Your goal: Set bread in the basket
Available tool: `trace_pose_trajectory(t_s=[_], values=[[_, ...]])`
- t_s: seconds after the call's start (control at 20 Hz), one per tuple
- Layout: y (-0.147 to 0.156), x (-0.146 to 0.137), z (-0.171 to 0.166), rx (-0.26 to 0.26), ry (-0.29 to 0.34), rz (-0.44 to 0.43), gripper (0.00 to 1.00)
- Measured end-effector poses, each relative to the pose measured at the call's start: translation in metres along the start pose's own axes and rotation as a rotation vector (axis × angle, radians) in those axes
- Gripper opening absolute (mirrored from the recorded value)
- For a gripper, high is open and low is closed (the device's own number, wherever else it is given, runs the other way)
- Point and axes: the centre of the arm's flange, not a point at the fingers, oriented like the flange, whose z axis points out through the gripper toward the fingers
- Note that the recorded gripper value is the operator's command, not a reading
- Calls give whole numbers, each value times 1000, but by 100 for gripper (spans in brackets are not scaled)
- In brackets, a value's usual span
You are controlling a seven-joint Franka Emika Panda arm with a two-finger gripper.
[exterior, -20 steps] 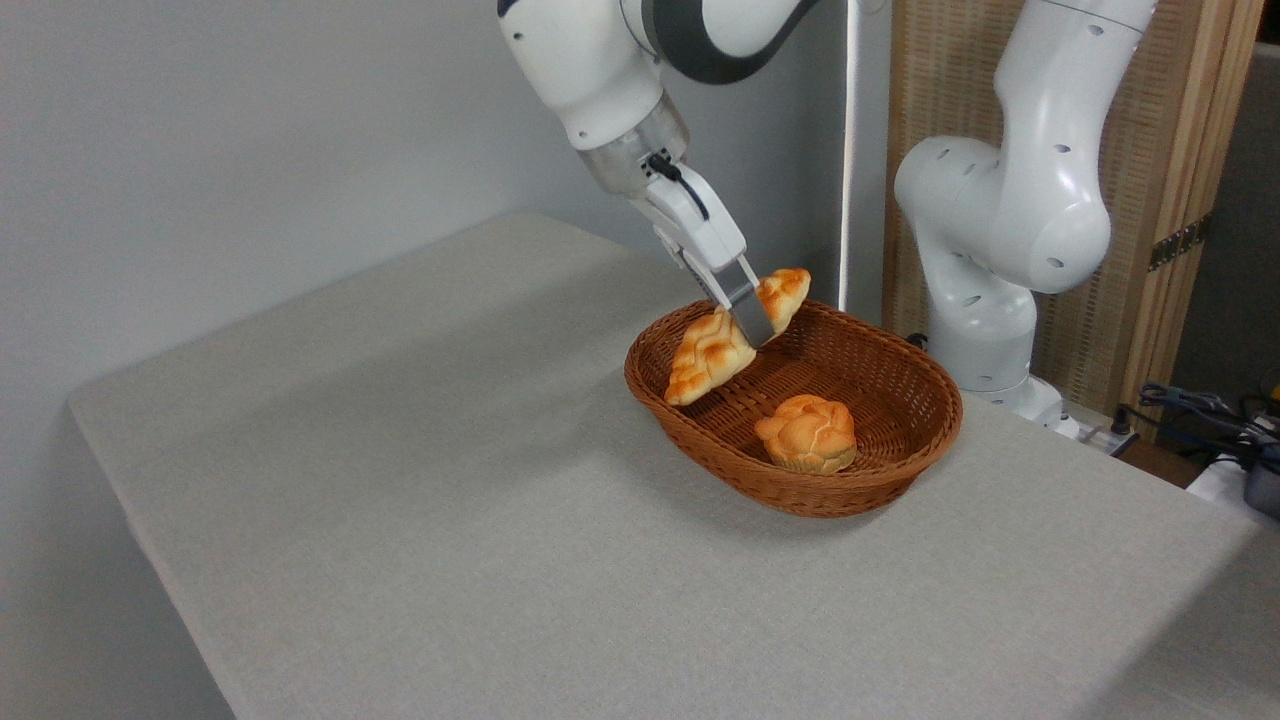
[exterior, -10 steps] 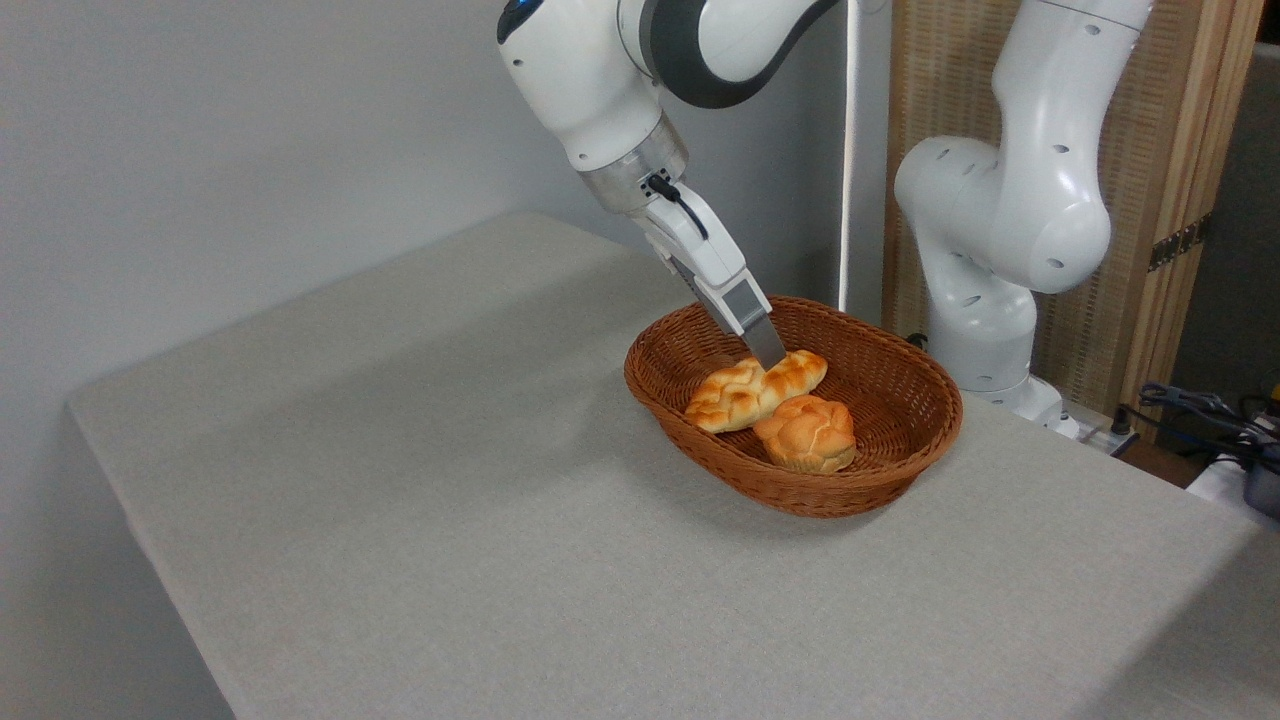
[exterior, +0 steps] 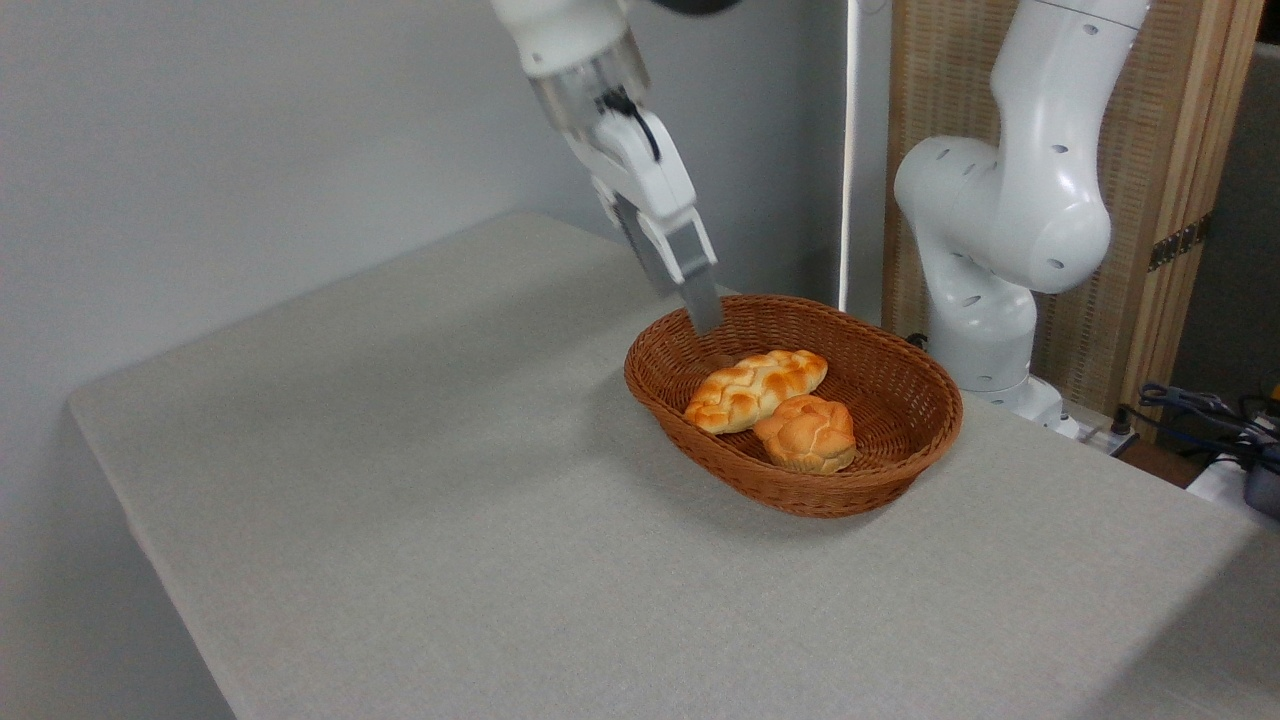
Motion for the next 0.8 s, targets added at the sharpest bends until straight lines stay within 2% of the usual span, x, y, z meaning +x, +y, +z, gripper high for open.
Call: trace_pose_trajectory(t_s=[0.2,0.4,0.65,0.8], values=[[-40,-12,-57,69,113,-61,100],[-85,-15,-93,130,179,-131,100],[-139,-27,-120,132,266,-220,100],[-154,-28,-123,131,275,-239,100]])
